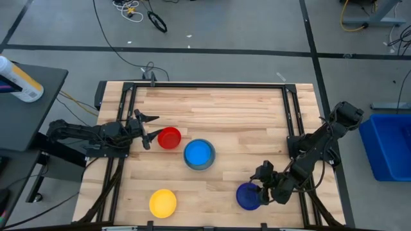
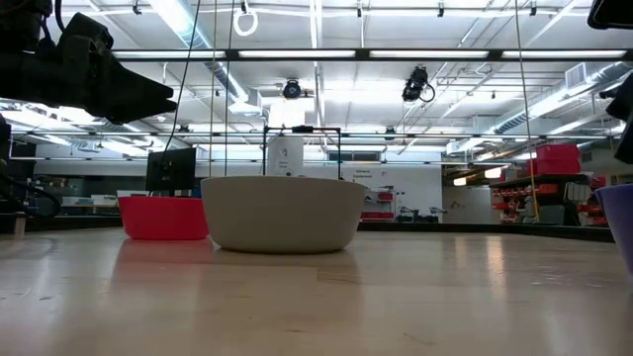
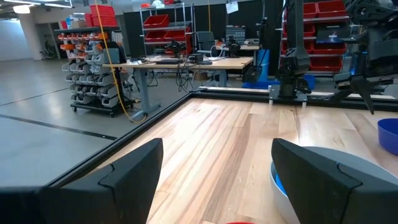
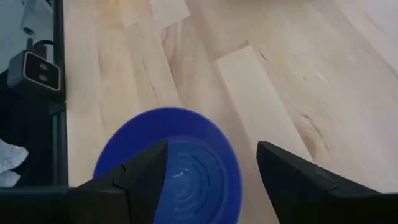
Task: Nest bowls inside each other
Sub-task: Stack the dark blue bowl on the blue bowl
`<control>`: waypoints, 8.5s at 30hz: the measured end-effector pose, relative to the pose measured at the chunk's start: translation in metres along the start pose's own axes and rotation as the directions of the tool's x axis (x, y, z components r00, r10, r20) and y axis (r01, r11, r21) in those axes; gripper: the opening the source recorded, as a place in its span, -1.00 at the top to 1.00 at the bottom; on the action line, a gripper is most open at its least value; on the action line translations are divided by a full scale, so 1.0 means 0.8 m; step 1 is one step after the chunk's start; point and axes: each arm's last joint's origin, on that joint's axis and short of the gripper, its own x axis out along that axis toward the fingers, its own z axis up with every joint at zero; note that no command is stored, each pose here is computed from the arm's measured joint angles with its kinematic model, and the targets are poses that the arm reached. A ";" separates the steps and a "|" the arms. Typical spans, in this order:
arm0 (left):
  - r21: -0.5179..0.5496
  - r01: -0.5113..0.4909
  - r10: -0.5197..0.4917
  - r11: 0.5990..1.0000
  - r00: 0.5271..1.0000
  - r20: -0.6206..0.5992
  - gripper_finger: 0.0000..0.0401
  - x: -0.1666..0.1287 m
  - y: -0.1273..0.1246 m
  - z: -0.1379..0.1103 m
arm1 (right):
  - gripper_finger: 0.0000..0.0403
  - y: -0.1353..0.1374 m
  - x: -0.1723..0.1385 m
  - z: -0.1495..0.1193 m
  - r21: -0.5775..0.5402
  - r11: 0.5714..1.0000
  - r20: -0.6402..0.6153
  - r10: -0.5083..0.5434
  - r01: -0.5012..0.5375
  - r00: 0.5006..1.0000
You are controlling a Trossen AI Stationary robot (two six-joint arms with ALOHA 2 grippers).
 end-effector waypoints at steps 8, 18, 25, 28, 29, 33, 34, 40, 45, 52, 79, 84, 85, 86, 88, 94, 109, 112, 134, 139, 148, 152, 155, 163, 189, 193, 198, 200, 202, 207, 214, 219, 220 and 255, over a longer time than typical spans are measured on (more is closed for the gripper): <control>0.000 0.000 0.000 1.000 1.000 0.000 -0.53 0.000 0.000 0.000 | -0.28 -0.008 0.000 -0.004 -0.008 0.998 -0.027 -0.061 0.061 0.998; 0.000 0.001 -0.001 1.000 1.000 0.000 -0.53 0.000 0.000 0.000 | -0.29 -0.017 0.004 -0.011 0.015 0.997 -0.043 -0.080 0.080 0.996; 0.000 0.001 -0.001 1.000 1.000 0.000 -0.53 0.000 0.000 0.000 | -0.28 -0.015 0.005 -0.011 0.039 0.998 -0.040 -0.046 0.048 0.998; 0.001 0.001 -0.001 1.000 1.000 0.000 -0.53 0.000 0.000 0.000 | -0.28 -0.013 0.010 -0.014 0.039 0.998 -0.040 -0.046 0.047 0.998; 0.001 0.000 0.000 1.000 1.000 -0.001 -0.53 0.000 0.000 0.000 | -0.28 -0.012 0.013 -0.015 0.039 0.998 -0.045 -0.044 0.045 0.998; 0.000 0.000 0.000 1.000 1.000 0.000 -0.53 0.000 0.000 0.000 | -0.28 -0.011 0.022 -0.020 0.034 0.998 -0.055 -0.051 0.053 0.997; 0.000 0.001 -0.001 1.000 1.000 0.000 -0.53 0.000 0.000 0.000 | -0.28 -0.011 0.023 -0.021 0.035 0.998 -0.061 -0.053 0.055 0.997; 0.000 0.001 -0.001 1.000 1.000 0.000 -0.53 0.000 0.000 0.000 | -0.26 -0.011 0.029 -0.026 0.035 0.997 -0.085 -0.061 0.064 0.995; 0.000 0.000 0.000 1.000 1.000 0.000 -0.53 0.000 0.000 0.000 | -0.23 -0.010 0.029 -0.026 0.036 0.998 -0.081 -0.054 0.057 0.995; 0.000 0.000 0.000 1.000 1.000 0.000 -0.53 0.000 0.000 0.000 | 0.08 -0.010 0.029 -0.026 0.033 0.998 -0.081 -0.053 0.055 0.995; -0.002 0.001 -0.001 1.000 1.000 -0.002 -0.53 0.000 0.000 0.000 | 0.42 -0.008 0.029 -0.025 0.016 0.999 -0.087 -0.035 0.037 0.996; -0.003 0.001 -0.001 1.000 1.000 -0.002 -0.53 0.000 0.000 0.000 | 0.76 -0.007 0.030 -0.025 0.007 1.000 -0.098 -0.023 0.024 0.995; -0.004 0.001 -0.001 1.000 1.000 -0.002 -0.53 0.000 0.000 0.000 | 0.83 -0.007 0.030 -0.025 0.002 1.000 -0.097 -0.020 0.021 0.995; -0.005 0.001 -0.001 1.000 1.000 -0.002 -0.53 0.000 0.000 0.000 | 0.89 -0.007 0.030 -0.025 -0.002 1.000 -0.096 -0.018 0.018 0.995; -0.006 0.001 -0.001 1.000 1.000 -0.002 -0.53 0.000 0.000 0.000 | 0.96 -0.006 0.030 -0.025 -0.012 1.000 -0.096 -0.014 0.013 0.995; -0.006 0.001 -0.001 1.000 1.000 -0.002 -0.53 0.000 0.000 0.000 | 0.98 -0.006 0.030 -0.024 -0.021 1.000 -0.100 -0.013 0.011 0.995; -0.006 0.000 0.000 1.000 1.000 -0.002 -0.53 0.000 0.000 0.000 | 0.99 -0.012 0.037 -0.008 -0.087 0.995 0.000 -0.053 0.052 0.999; -0.006 0.000 0.000 1.000 1.000 -0.002 -0.53 0.000 0.000 0.000 | 0.99 -0.013 0.041 0.000 -0.100 0.993 0.022 -0.054 0.056 0.998; -0.012 0.002 -0.002 1.000 1.000 -0.002 -0.53 0.000 0.000 0.000 | 1.00 -0.037 0.069 0.072 -0.240 0.966 0.204 -0.051 0.100 0.978; -0.013 0.003 -0.003 1.000 1.000 -0.002 -0.53 0.000 0.000 0.000 | 1.00 -0.044 0.073 0.093 -0.261 0.958 0.272 -0.044 0.118 0.961; -0.013 0.004 -0.004 1.000 1.000 -0.002 -0.53 0.000 0.000 0.000 | 1.00 -0.062 0.078 0.137 -0.294 0.946 0.407 -0.007 0.138 0.913; -0.013 0.004 -0.004 1.000 1.000 -0.003 -0.53 0.000 0.000 0.000 | 1.00 -0.072 0.078 0.156 -0.302 0.944 0.456 0.018 0.135 0.890; -0.013 0.004 -0.004 1.000 1.000 -0.002 -0.53 0.000 0.000 0.000 | 1.00 -0.080 0.078 0.167 -0.303 0.941 0.482 0.017 0.149 0.876; -0.013 0.004 -0.004 1.000 1.000 -0.002 -0.53 0.000 0.000 0.000 | 1.00 -0.101 0.078 0.190 -0.288 0.944 0.540 0.020 0.162 0.841; -0.021 0.015 -0.015 1.000 1.000 -0.002 -0.53 0.000 -0.001 0.000 | 1.00 -0.104 0.122 0.228 -0.339 0.923 0.508 0.018 0.181 0.861; -0.022 0.015 -0.015 1.000 1.000 -0.002 -0.53 0.000 -0.001 0.000 | 1.00 -0.105 0.123 0.227 -0.341 0.924 0.492 0.022 0.170 0.870; -0.021 0.015 -0.016 1.000 1.000 -0.002 -0.53 0.000 -0.001 0.000 | 1.00 -0.107 0.125 0.225 -0.341 0.927 0.468 0.025 0.155 0.883; -0.021 0.015 -0.015 1.000 1.000 -0.002 -0.53 0.000 -0.001 0.000 | 1.00 -0.108 0.125 0.225 -0.340 0.928 0.462 0.022 0.154 0.886; -0.021 0.015 -0.015 1.000 1.000 -0.002 -0.53 0.000 -0.001 0.000 | 1.00 -0.109 0.125 0.224 -0.335 0.930 0.459 0.021 0.151 0.888; -0.021 0.016 -0.016 1.000 1.000 -0.002 -0.53 0.000 -0.001 0.000 | 1.00 -0.113 0.127 0.225 -0.341 0.932 0.429 0.042 0.119 0.902; -0.020 0.016 -0.016 1.000 1.000 -0.003 -0.53 0.000 -0.001 0.000 | 1.00 -0.121 0.128 0.226 -0.335 0.939 0.398 0.061 0.083 0.915; -0.017 0.016 -0.016 1.000 1.000 -0.002 -0.53 0.000 -0.001 0.000 | 1.00 -0.119 0.127 0.234 -0.342 0.938 0.355 0.066 0.064 0.933; -0.017 0.016 -0.016 1.000 1.000 -0.002 -0.53 0.000 -0.001 0.000 | 1.00 -0.117 0.127 0.236 -0.344 0.937 0.353 0.065 0.064 0.933; -0.013 0.016 -0.016 1.000 1.000 -0.002 -0.53 0.000 -0.001 0.000 | 1.00 -0.117 0.132 0.263 -0.377 0.926 0.266 0.079 0.028 0.961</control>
